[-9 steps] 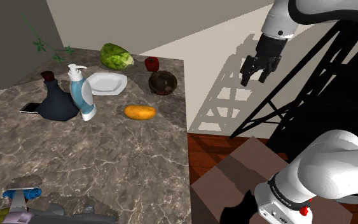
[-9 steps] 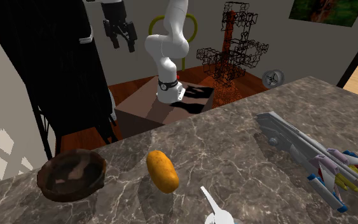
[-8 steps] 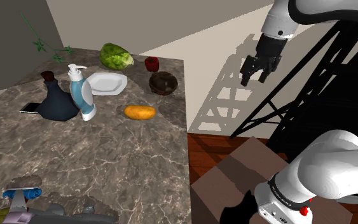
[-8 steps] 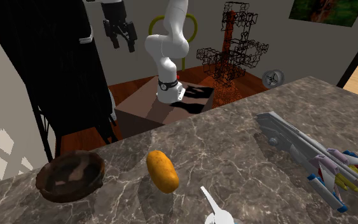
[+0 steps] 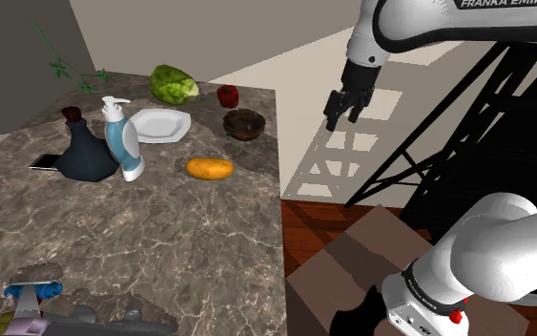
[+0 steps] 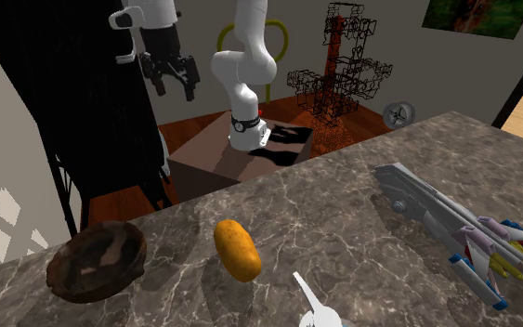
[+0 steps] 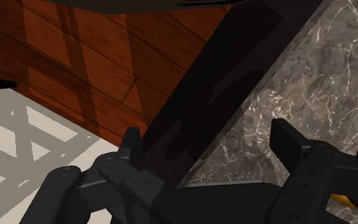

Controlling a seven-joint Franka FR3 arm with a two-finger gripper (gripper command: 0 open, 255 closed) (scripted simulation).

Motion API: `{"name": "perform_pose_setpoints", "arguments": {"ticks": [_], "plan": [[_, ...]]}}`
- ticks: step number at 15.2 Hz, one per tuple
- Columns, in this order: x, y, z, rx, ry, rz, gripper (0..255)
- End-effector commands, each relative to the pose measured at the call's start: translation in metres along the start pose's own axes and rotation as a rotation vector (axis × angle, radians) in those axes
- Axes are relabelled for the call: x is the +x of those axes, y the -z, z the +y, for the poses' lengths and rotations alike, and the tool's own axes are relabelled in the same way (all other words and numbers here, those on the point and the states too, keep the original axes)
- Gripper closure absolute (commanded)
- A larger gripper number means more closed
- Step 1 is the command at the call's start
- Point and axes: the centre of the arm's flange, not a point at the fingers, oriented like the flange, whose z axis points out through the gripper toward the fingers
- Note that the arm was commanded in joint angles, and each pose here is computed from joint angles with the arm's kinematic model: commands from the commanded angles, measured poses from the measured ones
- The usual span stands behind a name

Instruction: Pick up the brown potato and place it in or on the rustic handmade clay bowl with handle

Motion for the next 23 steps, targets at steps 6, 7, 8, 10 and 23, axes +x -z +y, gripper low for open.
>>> {"name": "perform_pose_setpoints", "arguments": {"ticks": [6, 7, 8, 10, 23], "plan": [[0.070, -0.035, -0.048, -0.015, 0.201, 0.018, 0], [0.079, -0.039, -0.056, -0.017, 0.229, 0.021, 0], [0.088, -0.044, -0.064, -0.019, 0.258, 0.023, 0], [0.105, -0.054, -0.081, -0.023, 0.314, 0.028, 0], [0.189, -0.117, -0.213, -0.050, 0.684, 0.061, 0]]}}
